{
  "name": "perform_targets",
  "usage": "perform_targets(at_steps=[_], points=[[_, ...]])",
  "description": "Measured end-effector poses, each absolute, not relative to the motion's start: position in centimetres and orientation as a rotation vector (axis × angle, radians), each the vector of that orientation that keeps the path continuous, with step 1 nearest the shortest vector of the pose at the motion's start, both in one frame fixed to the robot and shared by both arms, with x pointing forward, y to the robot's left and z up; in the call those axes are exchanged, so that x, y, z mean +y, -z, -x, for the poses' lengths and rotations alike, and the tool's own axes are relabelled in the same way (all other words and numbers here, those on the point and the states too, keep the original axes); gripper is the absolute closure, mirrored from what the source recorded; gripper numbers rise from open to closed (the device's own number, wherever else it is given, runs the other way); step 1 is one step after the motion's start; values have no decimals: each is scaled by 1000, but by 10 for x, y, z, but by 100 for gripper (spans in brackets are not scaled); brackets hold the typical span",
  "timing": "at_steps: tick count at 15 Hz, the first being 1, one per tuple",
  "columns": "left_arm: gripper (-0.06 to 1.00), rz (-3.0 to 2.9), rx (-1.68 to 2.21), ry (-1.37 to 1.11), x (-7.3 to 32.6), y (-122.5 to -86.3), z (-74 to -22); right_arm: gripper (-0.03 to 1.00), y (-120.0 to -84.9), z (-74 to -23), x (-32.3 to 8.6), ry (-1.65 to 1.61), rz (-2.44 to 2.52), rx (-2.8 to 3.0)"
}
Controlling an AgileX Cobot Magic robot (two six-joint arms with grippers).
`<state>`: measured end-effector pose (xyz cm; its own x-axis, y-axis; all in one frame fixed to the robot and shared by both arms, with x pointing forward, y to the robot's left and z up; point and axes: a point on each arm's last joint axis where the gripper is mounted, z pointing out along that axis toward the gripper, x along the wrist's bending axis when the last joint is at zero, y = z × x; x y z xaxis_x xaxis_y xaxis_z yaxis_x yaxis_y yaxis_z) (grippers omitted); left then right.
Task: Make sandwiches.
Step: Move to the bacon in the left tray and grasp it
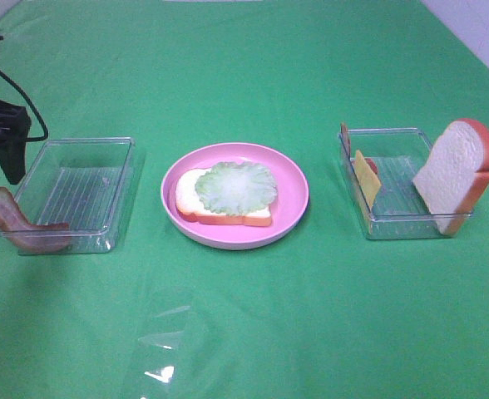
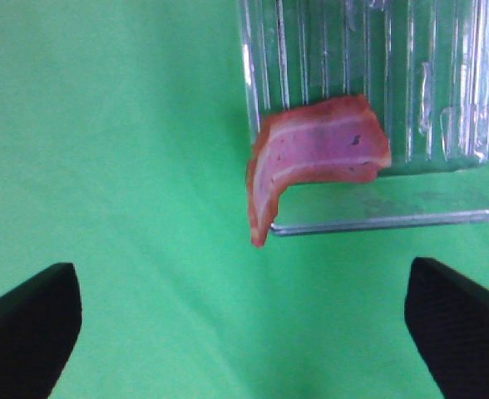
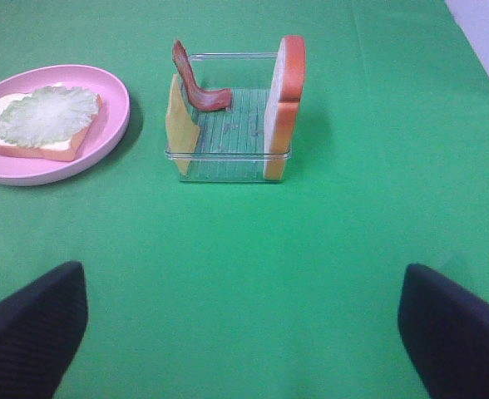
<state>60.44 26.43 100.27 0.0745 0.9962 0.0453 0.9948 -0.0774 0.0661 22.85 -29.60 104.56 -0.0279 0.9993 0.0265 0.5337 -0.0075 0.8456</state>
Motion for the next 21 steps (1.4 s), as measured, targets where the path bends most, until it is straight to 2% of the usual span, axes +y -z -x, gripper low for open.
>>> perform_targets(at_steps=[6,9,11,14,19,21], points=[[-3,-2320,2129,-24,251,-935,-627,0,-1046,-229,-296,-928,-1610,1631],[3,-2323,2131,-8,249,-931,-627,0,-1046,-229,-296,-928,-1610,1631],[21,-2325,2132,-7,249,-930,-627,0,-1046,-229,-296,-928,-1610,1631],[34,-2325,2132,-7,249,-930,-627,0,-1046,-229,-296,-928,-1610,1631],[36,-2318,2139,-7,249,-930,-627,0,-1046,-229,-296,-928,-1610,1631],[42,-2300,2158,-7,249,-930,-627,0,-1046,-229,-296,-928,-1610,1631]])
